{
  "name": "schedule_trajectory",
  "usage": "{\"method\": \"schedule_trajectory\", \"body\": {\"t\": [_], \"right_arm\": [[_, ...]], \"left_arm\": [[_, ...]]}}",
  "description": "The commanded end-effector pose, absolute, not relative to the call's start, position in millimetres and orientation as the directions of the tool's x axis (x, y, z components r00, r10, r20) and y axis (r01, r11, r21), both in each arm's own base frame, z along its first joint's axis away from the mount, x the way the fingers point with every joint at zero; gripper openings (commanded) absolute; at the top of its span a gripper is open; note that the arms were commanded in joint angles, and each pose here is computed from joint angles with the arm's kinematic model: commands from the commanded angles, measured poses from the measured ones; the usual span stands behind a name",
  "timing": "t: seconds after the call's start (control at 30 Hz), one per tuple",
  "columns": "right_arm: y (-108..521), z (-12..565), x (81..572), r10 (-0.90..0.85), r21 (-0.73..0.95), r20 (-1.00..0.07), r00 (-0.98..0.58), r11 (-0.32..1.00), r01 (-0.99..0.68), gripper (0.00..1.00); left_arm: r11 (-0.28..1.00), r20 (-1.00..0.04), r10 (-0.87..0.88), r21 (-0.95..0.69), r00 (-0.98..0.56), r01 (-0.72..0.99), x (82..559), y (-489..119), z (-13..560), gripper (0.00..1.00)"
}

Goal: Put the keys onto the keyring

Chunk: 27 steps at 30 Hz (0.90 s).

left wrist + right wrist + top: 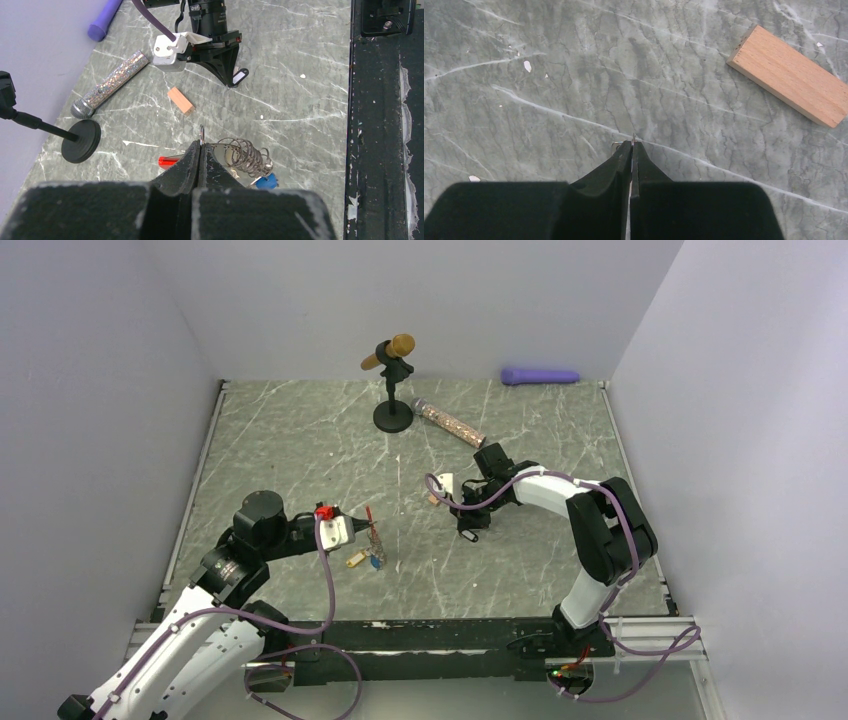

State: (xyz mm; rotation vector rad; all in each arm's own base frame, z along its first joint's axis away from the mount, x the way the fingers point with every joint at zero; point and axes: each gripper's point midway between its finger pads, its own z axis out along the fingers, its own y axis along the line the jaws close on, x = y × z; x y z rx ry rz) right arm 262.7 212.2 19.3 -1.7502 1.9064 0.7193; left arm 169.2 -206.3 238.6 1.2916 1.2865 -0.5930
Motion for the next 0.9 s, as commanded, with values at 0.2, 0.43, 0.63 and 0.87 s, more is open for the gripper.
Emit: {"method": "schedule_trajectory", "body": {"t": [0.2,0.43,0.63,0.87], "right_arm": [[216.8,23.5,265.4,-0.755,0.071,-0.652,-0.068,0.028,-0.997,0.00],[225.5,49.4,265.5,-0.704,0.091,-0.705,-0.081,0.024,-0.996,0.00],[239.0,127.1,253.2,-0.617,0.106,-0.786,-0.038,-0.075,-0.992,0.00],[244.7,237.9,244.1,-0.572,0.085,-0.819,0.040,-0.190,-0.978,0.00]], "left_arm": [[0.258,-0.909,0.266,0.389,0.321,0.885,169.2,-210.5,259.7,0.00],[0.245,-0.909,0.259,0.390,0.328,0.887,167.0,-211.7,259.5,0.00],[0.222,-0.915,0.196,0.393,0.353,0.892,162.2,-219.1,270.3,0.00],[0.188,-0.896,0.107,0.444,0.431,0.876,159.0,-229.5,311.6,0.00]]}}
